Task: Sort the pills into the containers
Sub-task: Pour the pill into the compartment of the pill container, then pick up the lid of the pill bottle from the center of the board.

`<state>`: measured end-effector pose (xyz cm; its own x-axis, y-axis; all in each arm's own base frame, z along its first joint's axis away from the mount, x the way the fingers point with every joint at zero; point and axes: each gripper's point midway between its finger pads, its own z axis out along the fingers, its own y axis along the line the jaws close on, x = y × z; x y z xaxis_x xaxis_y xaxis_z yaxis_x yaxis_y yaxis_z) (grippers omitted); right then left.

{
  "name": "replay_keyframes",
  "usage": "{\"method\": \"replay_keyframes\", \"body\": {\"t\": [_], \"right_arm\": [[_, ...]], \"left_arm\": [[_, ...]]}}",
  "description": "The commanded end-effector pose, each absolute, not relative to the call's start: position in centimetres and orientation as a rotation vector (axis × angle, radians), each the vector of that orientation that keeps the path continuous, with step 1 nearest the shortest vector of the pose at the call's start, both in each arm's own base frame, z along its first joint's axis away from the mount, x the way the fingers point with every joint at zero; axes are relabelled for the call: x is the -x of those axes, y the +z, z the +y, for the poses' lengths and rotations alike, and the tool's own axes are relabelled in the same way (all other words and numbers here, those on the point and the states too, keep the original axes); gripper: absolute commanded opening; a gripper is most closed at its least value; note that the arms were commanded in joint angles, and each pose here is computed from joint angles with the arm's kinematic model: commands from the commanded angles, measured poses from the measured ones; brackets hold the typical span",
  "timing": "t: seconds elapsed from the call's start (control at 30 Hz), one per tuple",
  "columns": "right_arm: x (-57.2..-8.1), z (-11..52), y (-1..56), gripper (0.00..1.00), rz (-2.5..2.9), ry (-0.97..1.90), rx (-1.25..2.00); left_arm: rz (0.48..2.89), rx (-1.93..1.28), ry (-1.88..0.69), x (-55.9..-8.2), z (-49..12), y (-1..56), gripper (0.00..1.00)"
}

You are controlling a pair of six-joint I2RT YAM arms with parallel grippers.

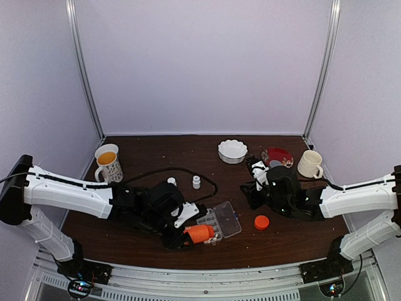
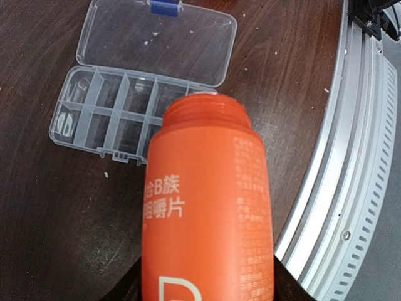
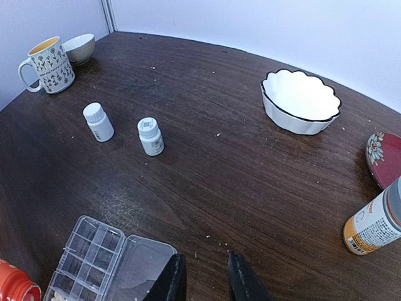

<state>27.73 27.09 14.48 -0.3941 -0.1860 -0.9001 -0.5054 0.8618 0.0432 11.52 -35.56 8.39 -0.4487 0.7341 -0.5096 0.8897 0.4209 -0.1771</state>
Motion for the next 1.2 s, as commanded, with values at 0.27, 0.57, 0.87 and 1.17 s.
{"method": "replay_keyframes", "body": {"t": [0.27,0.57,0.87,1.17], "right_arm": [[-28.0,26.6,15.5,0.24,1.964,0.366,0.482],[-26.7,24.9,17.5,0.26,2.089,0.349,0.445],[-24.0,21.7,14.3,0.34,2.421,0.182,0.402],[-22.0,19.6,10.9,0.77,2.589,0.17,0.32]], "left_arm": [[1.856,-1.144,-0.885,-12.9,-37.6,17.8,0.0],[1.542,-0.964,-0.838,-14.2,-34.2,28.1,0.0],[1.174,-0.772,-0.764,-14.5,-30.5,38.7,0.0],[0.913,-0.71,-0.683,-12.2,-25.3,47.9,0.0]]}}
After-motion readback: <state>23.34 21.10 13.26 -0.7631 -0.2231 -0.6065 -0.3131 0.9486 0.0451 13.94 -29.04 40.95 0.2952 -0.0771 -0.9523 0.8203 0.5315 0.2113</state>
